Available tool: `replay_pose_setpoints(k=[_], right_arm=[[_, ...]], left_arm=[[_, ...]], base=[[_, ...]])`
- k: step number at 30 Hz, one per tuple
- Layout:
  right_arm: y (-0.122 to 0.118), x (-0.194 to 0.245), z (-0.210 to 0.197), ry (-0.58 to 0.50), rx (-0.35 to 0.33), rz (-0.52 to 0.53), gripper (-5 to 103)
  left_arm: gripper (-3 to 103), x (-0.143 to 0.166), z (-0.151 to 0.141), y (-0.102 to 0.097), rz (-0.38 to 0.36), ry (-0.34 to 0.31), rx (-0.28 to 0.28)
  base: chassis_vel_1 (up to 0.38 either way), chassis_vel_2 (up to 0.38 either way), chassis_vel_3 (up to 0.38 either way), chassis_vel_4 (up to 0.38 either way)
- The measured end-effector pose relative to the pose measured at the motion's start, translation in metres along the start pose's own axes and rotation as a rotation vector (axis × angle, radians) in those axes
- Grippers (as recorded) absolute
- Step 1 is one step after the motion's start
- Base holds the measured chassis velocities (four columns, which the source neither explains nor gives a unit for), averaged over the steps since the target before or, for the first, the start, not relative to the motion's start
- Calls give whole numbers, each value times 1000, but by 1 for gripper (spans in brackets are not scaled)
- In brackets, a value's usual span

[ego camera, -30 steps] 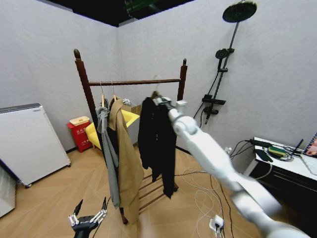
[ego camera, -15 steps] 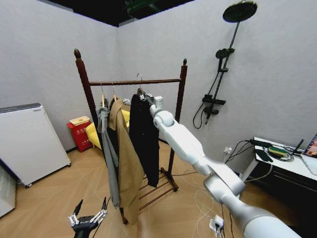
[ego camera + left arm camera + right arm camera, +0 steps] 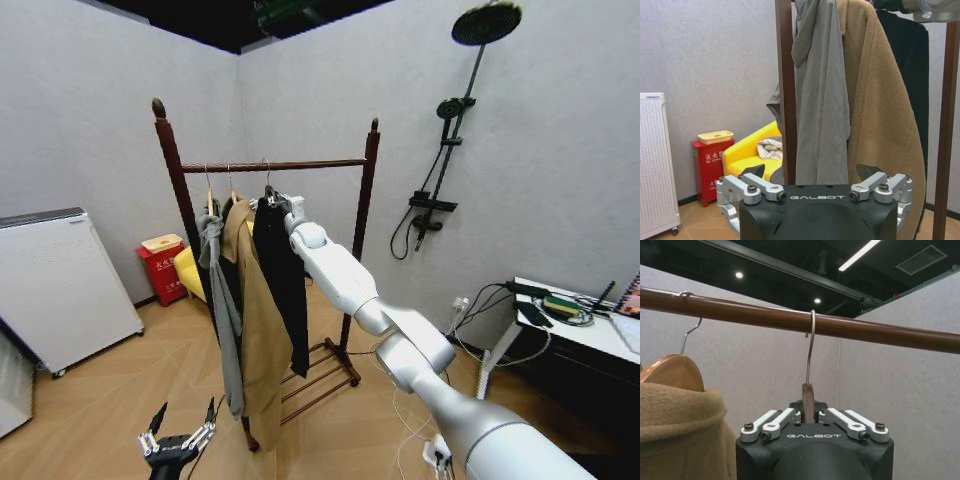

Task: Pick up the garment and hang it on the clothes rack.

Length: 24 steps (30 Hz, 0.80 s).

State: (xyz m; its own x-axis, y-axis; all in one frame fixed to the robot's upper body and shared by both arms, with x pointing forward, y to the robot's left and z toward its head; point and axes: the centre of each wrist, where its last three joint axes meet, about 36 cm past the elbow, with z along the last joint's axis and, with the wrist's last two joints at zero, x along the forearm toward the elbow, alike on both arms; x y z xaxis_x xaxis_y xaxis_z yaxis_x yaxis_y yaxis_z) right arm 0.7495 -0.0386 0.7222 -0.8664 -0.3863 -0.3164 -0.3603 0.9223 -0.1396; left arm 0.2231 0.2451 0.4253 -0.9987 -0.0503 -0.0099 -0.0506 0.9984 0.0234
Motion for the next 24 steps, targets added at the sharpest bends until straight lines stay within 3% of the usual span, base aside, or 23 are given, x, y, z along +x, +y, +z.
replay_pose_setpoints(k=[2,7,9,10,12,19,20,21,22,24], right_arm=[[6,3,-2,2,-11,-7,7],[3,19,-14,-17,-17,-14,22],[-9,43,-20,-25,-1,3,33],[-9,43,-20,-25,-1,3,33],[-16,81,-23,-20,-12,-5,44],[-28,163,-32,2,-66,-2,66],[-43,191,-41,12,-65,16,66],[-43,191,-41,12,-65,16,66],[-61,226,-50,23,-62,38,77],[-71,252,-52,33,-62,53,82]], left_arm=[[100,0,0,0,0,0,0],[100,0,0,0,0,0,0],[100,0,0,0,0,0,0],[100,0,0,0,0,0,0],[100,0,0,0,0,0,0],[100,0,0,0,0,0,0],[100,0,0,0,-1,0,0],[100,0,0,0,-1,0,0],[100,0,0,0,-1,0,0],[100,0,0,0,-1,0,0]], base=[[0,0,0,0],[0,0,0,0],[0,0,0,0],[0,0,0,0],[0,0,0,0],[0,0,0,0],[0,0,0,0],[0,0,0,0],[0,0,0,0],[0,0,0,0]])
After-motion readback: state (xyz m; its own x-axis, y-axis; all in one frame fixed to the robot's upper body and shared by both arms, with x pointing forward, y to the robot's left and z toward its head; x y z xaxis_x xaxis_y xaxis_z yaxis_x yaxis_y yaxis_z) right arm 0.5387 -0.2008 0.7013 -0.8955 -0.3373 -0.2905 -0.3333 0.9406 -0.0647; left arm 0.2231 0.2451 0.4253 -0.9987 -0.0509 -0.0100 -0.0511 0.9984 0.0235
